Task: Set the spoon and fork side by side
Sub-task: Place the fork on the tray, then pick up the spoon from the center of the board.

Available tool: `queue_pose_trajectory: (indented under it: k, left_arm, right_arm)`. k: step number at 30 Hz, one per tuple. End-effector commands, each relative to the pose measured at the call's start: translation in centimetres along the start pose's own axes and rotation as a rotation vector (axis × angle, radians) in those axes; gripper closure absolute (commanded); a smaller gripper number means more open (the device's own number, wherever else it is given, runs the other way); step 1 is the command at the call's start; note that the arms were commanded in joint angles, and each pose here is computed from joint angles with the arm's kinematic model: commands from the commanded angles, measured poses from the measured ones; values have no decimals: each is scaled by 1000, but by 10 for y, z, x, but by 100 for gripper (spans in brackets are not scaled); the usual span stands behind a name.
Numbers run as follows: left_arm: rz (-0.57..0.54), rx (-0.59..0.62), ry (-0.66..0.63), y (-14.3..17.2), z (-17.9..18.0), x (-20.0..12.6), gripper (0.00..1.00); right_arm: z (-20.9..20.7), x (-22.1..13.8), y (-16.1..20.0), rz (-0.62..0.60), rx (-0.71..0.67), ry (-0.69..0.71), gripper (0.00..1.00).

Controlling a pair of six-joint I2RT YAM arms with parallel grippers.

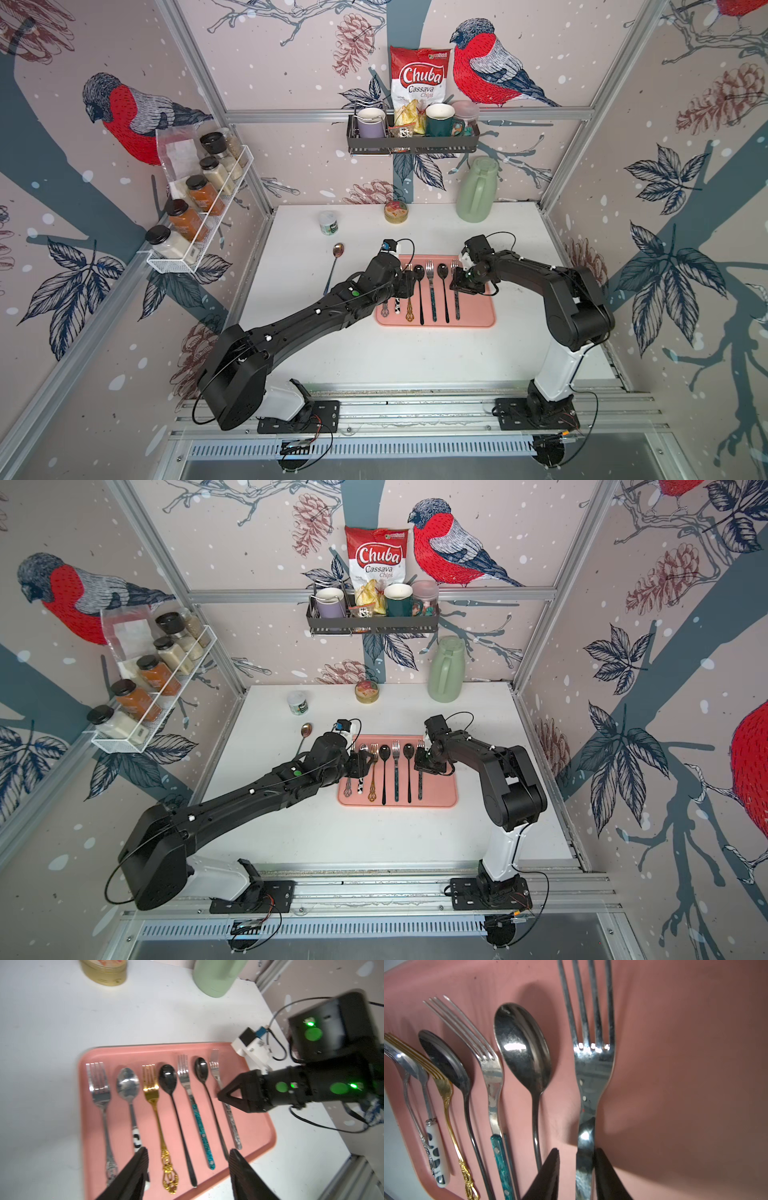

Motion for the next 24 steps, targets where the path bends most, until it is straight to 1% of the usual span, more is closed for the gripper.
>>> queue_pose_trajectory:
  k: [1, 3, 7, 11, 13, 15, 18, 20, 22, 24]
  left_arm:
    - [-19, 19, -177, -13, 46, -7, 36]
    - [-31, -4, -282, -24, 76, -11, 35]
    - [-44, -54, -452, -41, 129, -17, 34]
    - [-4, -97, -591, -46, 172, -12, 33]
    - [24, -111, -640, -47, 189, -6, 32]
    - [77, -132, -685, -44, 208, 2, 32]
    - [136, -158, -705, -42, 228, 15, 37]
    - [158, -161, -724, -44, 238, 23, 40]
    - [184, -155, -744, -45, 247, 29, 42]
    - [192, -149, -762, -53, 251, 35, 43]
  right_arm:
    - [-13, 1, 18, 82, 10, 79, 68]
    - [-12, -4, 17, 76, 7, 85, 68]
    - [-8, -21, 12, 38, 2, 92, 67]
    - [-4, -43, 9, -5, -2, 102, 66]
    - [0, -55, 8, -37, -6, 99, 65]
    - [3, -66, 8, -66, -9, 90, 65]
    - [7, -82, 11, -112, -15, 75, 64]
    - [9, -91, 14, -138, -16, 67, 63]
    - [10, -97, 18, -152, -15, 63, 62]
    - [10, -101, 21, -158, -14, 61, 62]
Point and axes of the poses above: each gripper's point midway between its finger pads, its own x axis out along the fingers, its own z axis along the line the jaws close on, y = z × x, the point moved 4 cm from there along -x, back along the fingers, and after that the axes turned 11 degrees about -x, right-handed, at the moved point
